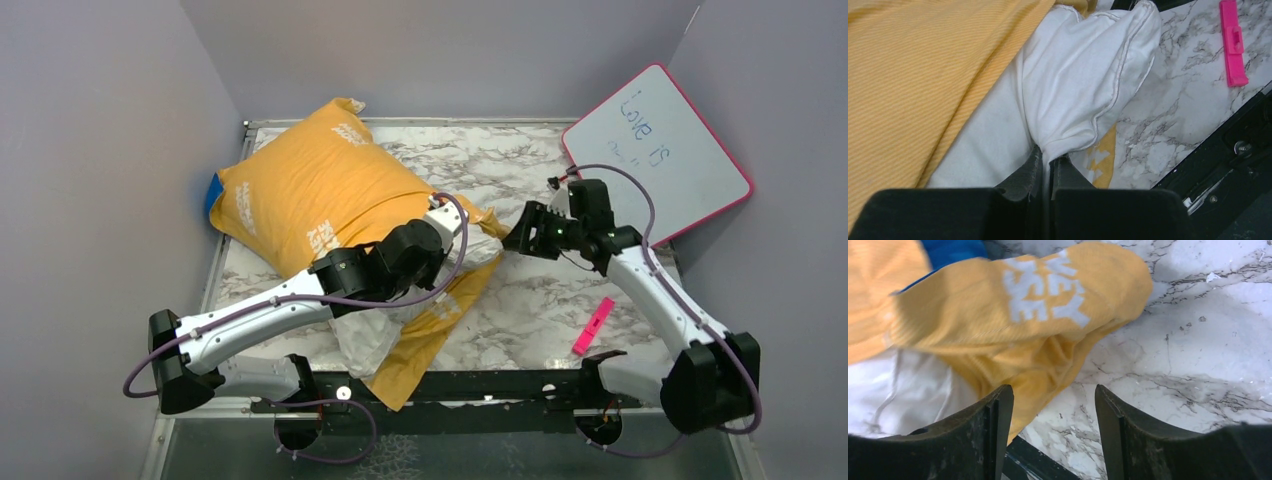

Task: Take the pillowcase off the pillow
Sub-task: Remove the pillow from the pillowcase.

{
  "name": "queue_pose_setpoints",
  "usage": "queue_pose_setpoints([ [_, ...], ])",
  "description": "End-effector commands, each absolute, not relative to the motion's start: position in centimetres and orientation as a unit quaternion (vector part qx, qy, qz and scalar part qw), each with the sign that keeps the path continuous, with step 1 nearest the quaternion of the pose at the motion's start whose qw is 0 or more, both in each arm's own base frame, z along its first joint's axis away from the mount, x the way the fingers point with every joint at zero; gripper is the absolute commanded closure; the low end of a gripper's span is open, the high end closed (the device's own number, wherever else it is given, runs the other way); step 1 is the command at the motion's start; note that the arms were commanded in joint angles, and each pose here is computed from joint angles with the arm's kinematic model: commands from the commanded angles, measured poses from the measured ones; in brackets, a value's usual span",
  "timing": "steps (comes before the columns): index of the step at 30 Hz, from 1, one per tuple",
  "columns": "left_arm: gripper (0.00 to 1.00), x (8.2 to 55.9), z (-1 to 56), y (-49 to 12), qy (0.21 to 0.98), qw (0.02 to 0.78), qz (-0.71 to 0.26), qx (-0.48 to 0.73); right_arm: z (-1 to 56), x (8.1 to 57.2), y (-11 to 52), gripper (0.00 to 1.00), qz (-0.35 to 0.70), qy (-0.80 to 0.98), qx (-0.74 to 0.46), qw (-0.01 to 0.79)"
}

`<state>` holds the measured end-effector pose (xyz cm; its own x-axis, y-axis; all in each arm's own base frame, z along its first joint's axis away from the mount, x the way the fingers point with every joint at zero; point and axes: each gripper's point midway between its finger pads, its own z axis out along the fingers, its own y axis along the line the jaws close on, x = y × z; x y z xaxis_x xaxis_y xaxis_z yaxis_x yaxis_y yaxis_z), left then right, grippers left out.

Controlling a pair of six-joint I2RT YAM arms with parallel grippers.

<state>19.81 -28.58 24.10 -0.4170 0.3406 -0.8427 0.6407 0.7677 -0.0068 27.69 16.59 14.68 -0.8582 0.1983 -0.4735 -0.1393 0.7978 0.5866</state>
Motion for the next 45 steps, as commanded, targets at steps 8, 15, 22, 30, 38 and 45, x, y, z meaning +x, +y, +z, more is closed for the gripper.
queue_pose_setpoints([
  [8,1.00,18.5,28.6,-30.9,0.758,0.495,-0.276,0.322,20.4,29.4,17.8,0.22,0.353,0.847,-0.094,0.386],
  [15,1.00,17.2,29.2,-30.1,0.745,0.496,-0.299,0.330,21.9,28.1,22.5,0.22,0.503,0.774,-0.191,0.334],
  [22,1.00,17.2,29.9,-29.7,0.743,0.504,-0.304,0.319,21.9,28.0,23.7,0.46,0.526,0.757,-0.225,0.316],
  [30,1.00,16.6,30.6,-30.4,0.735,0.497,-0.327,0.325,21.1,32.9,23.5,0.99,0.474,0.799,-0.162,0.333],
  [38,1.00,11.8,28.9,-32.7,0.726,0.391,-0.420,0.378,24.4,41.1,22.4,1.00,0.441,0.813,0.065,0.374],
  [45,1.00,10.7,32.2,-34.3,0.688,0.388,-0.468,0.395,21.8,44.8,25.1,0.99,0.425,0.824,0.014,0.373],
])
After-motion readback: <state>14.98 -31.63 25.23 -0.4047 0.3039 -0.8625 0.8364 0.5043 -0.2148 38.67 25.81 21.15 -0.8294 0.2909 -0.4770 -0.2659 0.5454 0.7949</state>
